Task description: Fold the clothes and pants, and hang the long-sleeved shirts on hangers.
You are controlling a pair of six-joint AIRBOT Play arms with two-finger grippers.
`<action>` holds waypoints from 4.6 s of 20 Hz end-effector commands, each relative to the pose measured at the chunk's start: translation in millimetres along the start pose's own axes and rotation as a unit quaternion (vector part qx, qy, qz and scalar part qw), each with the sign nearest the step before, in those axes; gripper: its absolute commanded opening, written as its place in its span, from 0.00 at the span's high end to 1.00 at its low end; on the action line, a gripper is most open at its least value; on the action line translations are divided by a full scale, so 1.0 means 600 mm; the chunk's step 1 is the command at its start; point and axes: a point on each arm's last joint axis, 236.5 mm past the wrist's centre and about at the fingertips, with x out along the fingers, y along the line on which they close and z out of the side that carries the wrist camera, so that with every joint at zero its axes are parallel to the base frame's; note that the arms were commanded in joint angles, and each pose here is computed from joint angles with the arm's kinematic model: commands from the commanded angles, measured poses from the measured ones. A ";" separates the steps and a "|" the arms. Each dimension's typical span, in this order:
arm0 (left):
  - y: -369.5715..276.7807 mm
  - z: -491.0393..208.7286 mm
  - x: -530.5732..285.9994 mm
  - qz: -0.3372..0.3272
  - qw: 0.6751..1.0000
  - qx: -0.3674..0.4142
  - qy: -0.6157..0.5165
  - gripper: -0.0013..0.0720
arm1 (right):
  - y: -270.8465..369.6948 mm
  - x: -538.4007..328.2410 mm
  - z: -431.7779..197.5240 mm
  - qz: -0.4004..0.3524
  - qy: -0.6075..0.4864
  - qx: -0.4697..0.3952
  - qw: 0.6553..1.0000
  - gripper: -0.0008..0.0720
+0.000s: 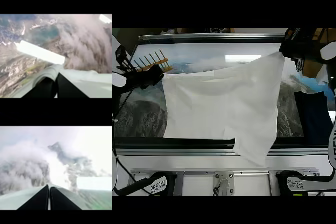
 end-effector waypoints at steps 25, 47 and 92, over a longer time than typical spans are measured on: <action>0.084 -0.408 -0.059 0.066 0.955 0.038 0.287 0.08 | -0.195 -0.167 -0.636 -0.104 0.324 0.349 0.873 0.05; 0.168 -0.342 -0.061 0.123 0.961 -0.112 0.220 0.08 | -0.146 -0.092 -0.643 -0.082 0.302 0.292 0.904 0.97; -0.306 0.060 -0.813 -0.231 0.852 0.078 -0.464 0.97 | 0.253 -0.731 0.120 0.048 -0.322 -0.152 0.933 0.97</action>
